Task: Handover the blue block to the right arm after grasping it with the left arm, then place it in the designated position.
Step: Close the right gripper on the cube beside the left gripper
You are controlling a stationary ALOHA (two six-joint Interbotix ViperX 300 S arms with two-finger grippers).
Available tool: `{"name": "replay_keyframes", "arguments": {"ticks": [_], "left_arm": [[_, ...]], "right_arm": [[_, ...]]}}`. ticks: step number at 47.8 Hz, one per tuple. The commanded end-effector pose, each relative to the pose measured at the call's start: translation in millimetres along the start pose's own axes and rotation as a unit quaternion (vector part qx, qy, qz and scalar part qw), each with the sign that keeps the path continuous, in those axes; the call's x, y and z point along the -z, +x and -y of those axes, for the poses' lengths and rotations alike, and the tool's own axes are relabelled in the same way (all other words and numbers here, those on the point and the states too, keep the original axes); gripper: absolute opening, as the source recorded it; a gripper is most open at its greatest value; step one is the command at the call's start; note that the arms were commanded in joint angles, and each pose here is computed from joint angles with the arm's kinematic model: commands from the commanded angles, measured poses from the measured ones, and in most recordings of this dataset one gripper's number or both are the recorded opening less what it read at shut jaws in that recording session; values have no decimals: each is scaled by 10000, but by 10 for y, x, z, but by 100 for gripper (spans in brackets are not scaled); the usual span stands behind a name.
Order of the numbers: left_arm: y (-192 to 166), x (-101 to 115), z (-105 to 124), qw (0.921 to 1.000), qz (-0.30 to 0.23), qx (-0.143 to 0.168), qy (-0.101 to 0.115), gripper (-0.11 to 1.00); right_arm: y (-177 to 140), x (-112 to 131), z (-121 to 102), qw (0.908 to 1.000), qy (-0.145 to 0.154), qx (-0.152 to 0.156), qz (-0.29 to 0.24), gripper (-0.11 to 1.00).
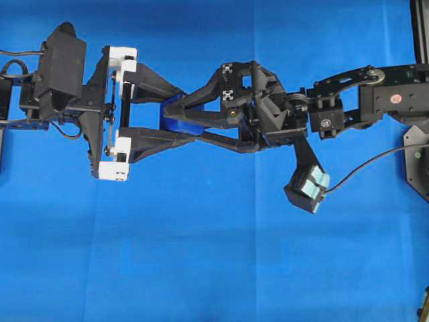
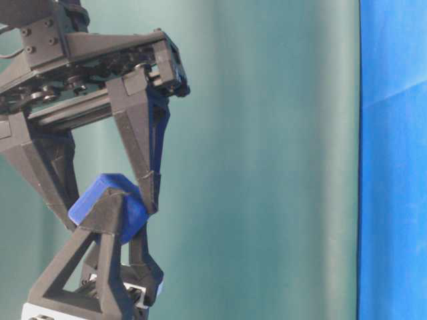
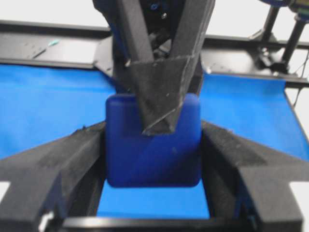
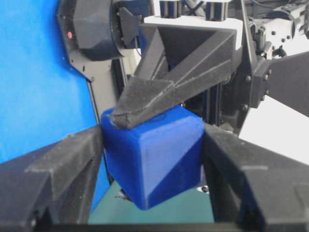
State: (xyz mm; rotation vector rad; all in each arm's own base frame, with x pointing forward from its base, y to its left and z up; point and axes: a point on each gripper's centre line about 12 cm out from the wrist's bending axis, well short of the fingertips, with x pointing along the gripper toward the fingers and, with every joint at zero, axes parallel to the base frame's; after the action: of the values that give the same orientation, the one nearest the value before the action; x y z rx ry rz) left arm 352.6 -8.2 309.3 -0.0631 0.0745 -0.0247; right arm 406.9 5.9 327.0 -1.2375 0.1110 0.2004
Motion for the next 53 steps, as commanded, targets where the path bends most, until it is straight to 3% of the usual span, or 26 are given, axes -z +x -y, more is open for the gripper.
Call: {"name": "replay_keyframes", "arguments": {"ticks": [1,31,33,38,41,53], "left_arm": [[-23,-93,17,9999,122,23,9,48],[-10,-105,18,9999,160,27,-37,49],[-10,-110,18,9998,183,29,-44,54],[-11,-123,19,9997,236,33,-37,82],[-11,-128,20,9997,259,35,-37,91],[-15,-127,20,9997,259,35,-37,93]], "right_arm": [[-21,-46,170,9997,63,213,60,52],[-21,-20,149,9996,213,165,-36,52],[-21,-20,155,9996,212,169,-41,52],[-22,-14,151,9996,214,167,-43,52],[-21,-20,149,9996,213,165,-36,52],[-21,-20,149,9996,213,165,-36,52]]}}
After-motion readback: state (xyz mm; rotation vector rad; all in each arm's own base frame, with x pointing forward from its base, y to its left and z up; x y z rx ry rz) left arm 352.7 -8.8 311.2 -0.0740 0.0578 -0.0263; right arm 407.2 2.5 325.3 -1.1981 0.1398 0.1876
